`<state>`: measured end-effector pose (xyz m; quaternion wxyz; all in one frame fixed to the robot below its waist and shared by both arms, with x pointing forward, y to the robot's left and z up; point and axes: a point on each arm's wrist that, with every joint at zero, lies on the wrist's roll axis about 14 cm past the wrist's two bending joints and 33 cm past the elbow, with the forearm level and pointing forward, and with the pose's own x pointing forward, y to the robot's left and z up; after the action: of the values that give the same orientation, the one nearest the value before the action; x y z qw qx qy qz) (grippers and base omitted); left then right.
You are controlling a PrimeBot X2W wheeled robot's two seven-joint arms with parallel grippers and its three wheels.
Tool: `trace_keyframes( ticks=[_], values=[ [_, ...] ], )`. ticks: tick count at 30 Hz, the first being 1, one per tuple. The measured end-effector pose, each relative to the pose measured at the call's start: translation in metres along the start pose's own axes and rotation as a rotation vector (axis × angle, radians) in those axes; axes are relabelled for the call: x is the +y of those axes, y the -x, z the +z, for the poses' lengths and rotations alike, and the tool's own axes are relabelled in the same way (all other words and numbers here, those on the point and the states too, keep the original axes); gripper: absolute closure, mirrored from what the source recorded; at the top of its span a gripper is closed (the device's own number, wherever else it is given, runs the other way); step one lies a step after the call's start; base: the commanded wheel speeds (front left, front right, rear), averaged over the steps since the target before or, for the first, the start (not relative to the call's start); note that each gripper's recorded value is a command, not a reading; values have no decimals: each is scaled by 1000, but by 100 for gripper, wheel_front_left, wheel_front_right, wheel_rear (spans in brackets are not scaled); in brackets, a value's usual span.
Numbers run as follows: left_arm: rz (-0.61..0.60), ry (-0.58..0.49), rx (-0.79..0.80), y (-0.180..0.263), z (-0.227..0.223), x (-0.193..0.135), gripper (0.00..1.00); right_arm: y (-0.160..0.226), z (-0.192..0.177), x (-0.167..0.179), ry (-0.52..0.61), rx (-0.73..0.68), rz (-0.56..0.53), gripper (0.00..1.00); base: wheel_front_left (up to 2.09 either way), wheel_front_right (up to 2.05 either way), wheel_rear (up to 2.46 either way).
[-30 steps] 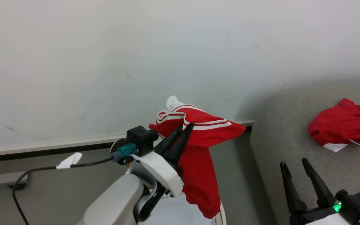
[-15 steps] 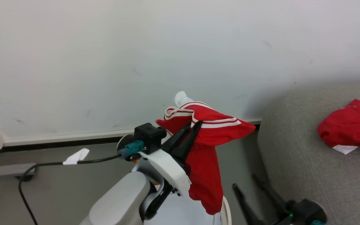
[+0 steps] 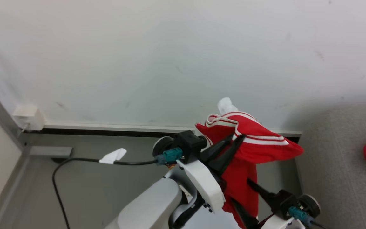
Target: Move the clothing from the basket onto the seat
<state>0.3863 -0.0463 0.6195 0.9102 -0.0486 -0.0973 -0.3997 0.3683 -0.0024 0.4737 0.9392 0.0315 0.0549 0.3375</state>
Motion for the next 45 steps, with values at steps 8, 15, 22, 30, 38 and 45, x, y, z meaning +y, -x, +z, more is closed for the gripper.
trace_keyframes(
  ticks=[8, 15, 22, 30, 38, 45],
  values=[
    [-3, 5, 12, 16, 2, -8, 100, -21, -6, -4, 56, 51, 17, 0, 0, 0, 0],
    [25, 16, 5, 25, 7, -3, 100, -33, -11, -1, 30, 80, 24, 100, 0, 0, 0],
    [69, 20, 18, 27, 1, 11, 100, -37, 5, -9, -25, 24, -6, 100, 0, 0, 0],
    [114, 40, 53, 32, -18, 25, 100, -26, 45, -26, -159, -148, -87, 100, 0, 0, 0],
    [40, 90, 80, 29, -37, -1, 0, -4, 61, -54, -267, -246, -189, 100, 0, 0, 0],
    [-49, 113, 72, 16, -41, -28, 0, 33, 76, -95, -257, -325, -316, 100, 0, 0, 0]
  ],
)
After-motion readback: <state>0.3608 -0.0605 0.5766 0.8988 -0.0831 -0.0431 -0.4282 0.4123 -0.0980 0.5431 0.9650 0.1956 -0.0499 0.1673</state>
